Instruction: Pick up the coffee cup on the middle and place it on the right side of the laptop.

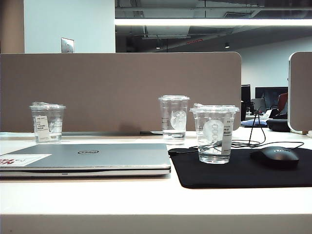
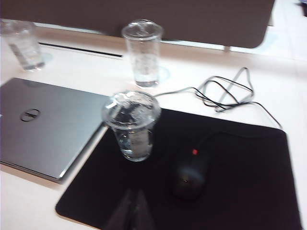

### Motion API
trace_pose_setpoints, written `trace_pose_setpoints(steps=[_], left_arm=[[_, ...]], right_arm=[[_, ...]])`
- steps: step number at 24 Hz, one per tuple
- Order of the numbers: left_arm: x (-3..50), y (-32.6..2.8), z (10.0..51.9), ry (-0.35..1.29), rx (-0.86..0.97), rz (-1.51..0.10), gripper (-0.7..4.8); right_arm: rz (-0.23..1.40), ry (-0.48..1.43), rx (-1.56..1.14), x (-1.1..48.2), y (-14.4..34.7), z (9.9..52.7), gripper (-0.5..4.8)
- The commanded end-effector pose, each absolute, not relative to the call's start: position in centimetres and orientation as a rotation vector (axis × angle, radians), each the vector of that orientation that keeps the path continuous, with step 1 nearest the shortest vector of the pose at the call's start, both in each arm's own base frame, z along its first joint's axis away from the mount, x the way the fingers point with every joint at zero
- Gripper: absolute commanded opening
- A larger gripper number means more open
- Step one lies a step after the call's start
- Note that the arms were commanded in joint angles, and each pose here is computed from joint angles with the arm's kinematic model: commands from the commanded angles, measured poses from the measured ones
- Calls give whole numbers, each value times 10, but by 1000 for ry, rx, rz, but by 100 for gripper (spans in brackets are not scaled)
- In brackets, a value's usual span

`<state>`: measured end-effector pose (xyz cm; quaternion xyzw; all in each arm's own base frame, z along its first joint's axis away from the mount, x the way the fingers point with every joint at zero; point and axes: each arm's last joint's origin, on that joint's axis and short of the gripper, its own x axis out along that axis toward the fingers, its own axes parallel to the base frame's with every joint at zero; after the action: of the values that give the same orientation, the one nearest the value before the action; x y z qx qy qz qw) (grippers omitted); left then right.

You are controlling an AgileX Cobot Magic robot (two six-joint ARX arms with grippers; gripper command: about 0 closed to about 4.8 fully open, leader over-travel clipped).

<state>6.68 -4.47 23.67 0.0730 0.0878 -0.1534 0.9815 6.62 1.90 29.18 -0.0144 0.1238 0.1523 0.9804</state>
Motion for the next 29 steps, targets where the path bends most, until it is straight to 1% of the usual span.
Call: trace_pose_setpoints(steps=[1, 5, 9, 13, 17, 18, 21, 23, 27, 29], left_arm=[[66, -44, 222, 106, 101, -332, -6], [64, -45, 202, 95, 86, -371, -6], [65, -47, 199, 86, 87, -427, -6], [69, -52, 188, 69, 70, -469, -6], [78, -57, 166, 9, -4, -438, -6], [79, -56, 163, 27, -4, -427, -6], [82, -51, 160, 39, 44, -374, -6], [86, -46, 161, 24, 88, -348, -6], [92, -32, 161, 31, 86, -301, -6], [95, -24, 161, 35, 81, -235, -6]], right_arm=[[338, 169, -12, 68, 20, 290, -6], [338, 148, -10, 69, 21, 280, -5], [347, 146, -8, 66, 20, 269, -5], [340, 98, -4, 61, 19, 261, -5], [329, 84, -3, 61, 18, 247, -5], [319, 85, -4, 63, 18, 244, -5], [293, 95, -7, 69, 19, 234, -5], [243, 117, -12, 75, 19, 220, -5], [220, 113, -13, 86, 21, 195, -5], [195, 80, -9, 90, 22, 189, -5]])
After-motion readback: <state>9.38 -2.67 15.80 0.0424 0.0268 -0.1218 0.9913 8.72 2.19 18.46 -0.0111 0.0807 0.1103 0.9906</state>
